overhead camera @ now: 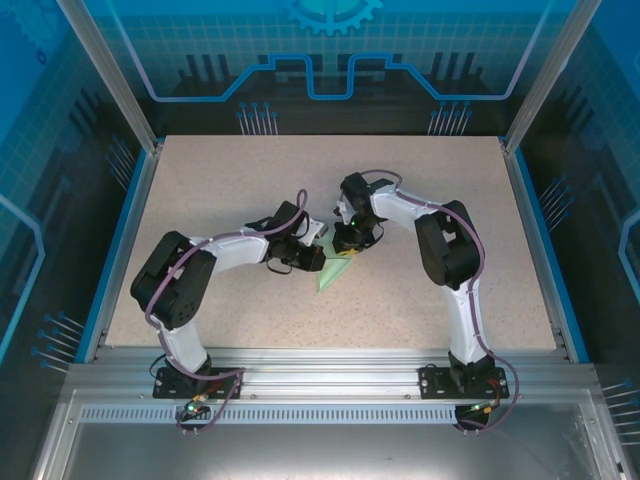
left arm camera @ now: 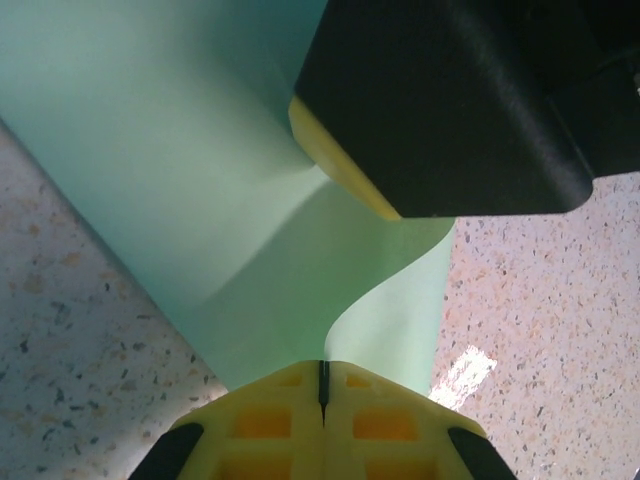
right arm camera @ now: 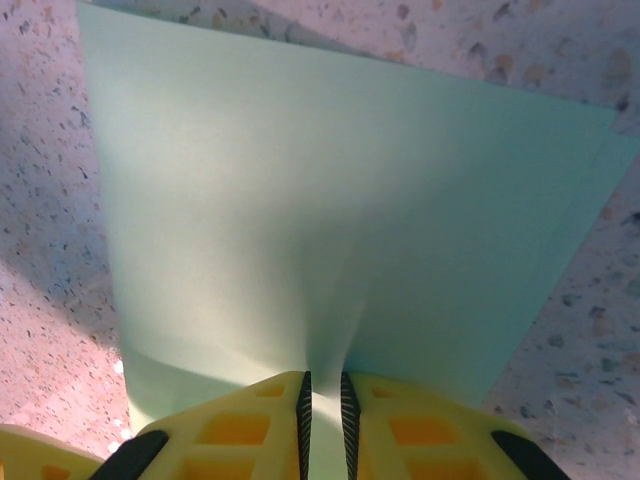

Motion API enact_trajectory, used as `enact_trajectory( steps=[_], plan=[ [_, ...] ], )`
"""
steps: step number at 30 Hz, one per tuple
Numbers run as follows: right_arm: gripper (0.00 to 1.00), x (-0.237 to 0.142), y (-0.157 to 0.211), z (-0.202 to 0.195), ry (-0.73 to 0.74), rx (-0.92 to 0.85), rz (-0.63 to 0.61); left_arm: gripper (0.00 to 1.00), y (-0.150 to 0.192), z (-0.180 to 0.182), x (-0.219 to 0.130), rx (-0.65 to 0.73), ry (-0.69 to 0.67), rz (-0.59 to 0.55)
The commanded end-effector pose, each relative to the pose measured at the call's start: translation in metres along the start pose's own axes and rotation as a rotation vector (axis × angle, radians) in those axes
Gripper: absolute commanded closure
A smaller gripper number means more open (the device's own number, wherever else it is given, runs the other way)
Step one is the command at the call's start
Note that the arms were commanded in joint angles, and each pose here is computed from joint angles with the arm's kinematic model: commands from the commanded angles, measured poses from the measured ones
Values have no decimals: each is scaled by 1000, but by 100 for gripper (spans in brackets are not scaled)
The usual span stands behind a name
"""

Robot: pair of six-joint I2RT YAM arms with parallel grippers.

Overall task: Fold a paper plane with a square sheet of paper (pick it up from the middle)
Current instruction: Third fold the triangle at the center of the table.

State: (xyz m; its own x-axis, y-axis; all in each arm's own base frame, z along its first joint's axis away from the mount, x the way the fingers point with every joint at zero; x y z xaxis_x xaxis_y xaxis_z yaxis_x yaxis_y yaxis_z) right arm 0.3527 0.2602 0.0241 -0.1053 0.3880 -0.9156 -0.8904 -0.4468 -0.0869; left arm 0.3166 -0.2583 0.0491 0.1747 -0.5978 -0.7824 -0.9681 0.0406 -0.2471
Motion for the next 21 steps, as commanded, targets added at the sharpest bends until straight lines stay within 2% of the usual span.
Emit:
enact_trajectory(
  steps=[1,21],
  plan=[
    [81,6,4,1,-5,-2,33,100,-1,2,1,10,10,33],
    [80,5,2,1,-13,11,26,99,8,15,2,-49,-15,39]
  ],
)
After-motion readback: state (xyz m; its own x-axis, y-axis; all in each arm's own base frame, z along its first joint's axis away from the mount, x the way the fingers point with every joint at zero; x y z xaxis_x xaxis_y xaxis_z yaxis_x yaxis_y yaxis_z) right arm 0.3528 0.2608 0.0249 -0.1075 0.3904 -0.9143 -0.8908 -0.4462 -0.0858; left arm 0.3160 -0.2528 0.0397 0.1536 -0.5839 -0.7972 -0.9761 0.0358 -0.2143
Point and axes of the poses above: each hand's point on the last joint's axis, 136 mm out from that joint toward the fingers, its own x axis out along the fingers, its own z axis along the line the jaws close on, y = z × x, the point moved 1 cm from there along -x, back along the fingers, and after that the axes turned 15 degrees about -x, right-handed, at the moved point
